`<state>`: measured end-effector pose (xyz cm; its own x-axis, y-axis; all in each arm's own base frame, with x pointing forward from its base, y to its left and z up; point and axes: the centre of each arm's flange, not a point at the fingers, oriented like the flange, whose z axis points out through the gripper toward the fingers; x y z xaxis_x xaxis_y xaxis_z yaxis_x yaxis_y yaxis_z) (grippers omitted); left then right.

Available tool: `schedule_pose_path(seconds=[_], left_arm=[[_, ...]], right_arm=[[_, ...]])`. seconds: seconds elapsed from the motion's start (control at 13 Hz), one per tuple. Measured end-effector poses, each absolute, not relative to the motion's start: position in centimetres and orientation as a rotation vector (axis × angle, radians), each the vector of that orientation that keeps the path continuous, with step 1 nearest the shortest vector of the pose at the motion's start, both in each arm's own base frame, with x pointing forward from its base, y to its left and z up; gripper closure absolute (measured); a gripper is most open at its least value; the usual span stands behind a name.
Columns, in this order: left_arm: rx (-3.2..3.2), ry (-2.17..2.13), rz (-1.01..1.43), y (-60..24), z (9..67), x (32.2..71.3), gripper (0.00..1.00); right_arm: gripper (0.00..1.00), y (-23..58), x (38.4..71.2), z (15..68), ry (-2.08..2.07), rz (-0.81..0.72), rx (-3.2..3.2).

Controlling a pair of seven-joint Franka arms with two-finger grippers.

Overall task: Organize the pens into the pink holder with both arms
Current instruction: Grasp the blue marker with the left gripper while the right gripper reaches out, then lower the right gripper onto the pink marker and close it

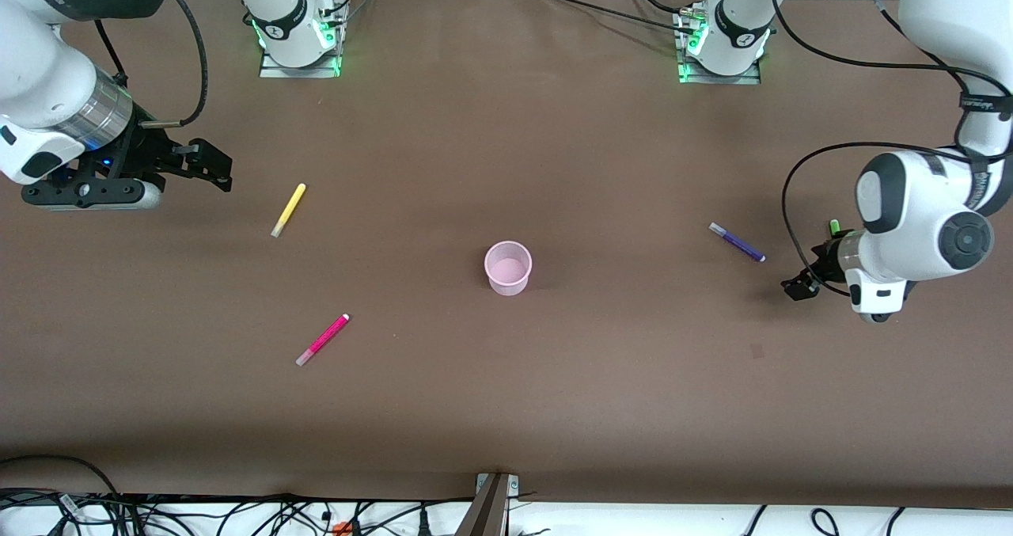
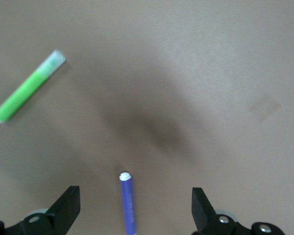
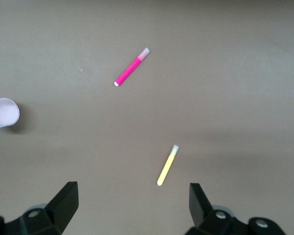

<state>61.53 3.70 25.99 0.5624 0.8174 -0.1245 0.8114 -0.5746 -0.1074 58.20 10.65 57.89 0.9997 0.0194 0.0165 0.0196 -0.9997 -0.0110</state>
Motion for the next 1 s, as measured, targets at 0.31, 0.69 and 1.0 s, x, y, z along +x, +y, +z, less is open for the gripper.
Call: schedule_pose_path(seconds=[0.31,0.69,1.0], left_arm=[[-2.685,-1.477,0.307,2.3,21.4,58.0,0.00],[-2.706,-1.452,0.298,1.2,18.8,55.6,0.10],[-2.743,-1.401,0.287,1.4,18.7,55.4,0.26]], right_arm=[[0.00,11.1,59.9,55.1,-0.027,-0.021,-3.128],[0.00,11.5,62.2,47.3,-0.020,0.148,-3.156],[0.00,11.9,63.1,42.0,0.181,0.272,-3.158]])
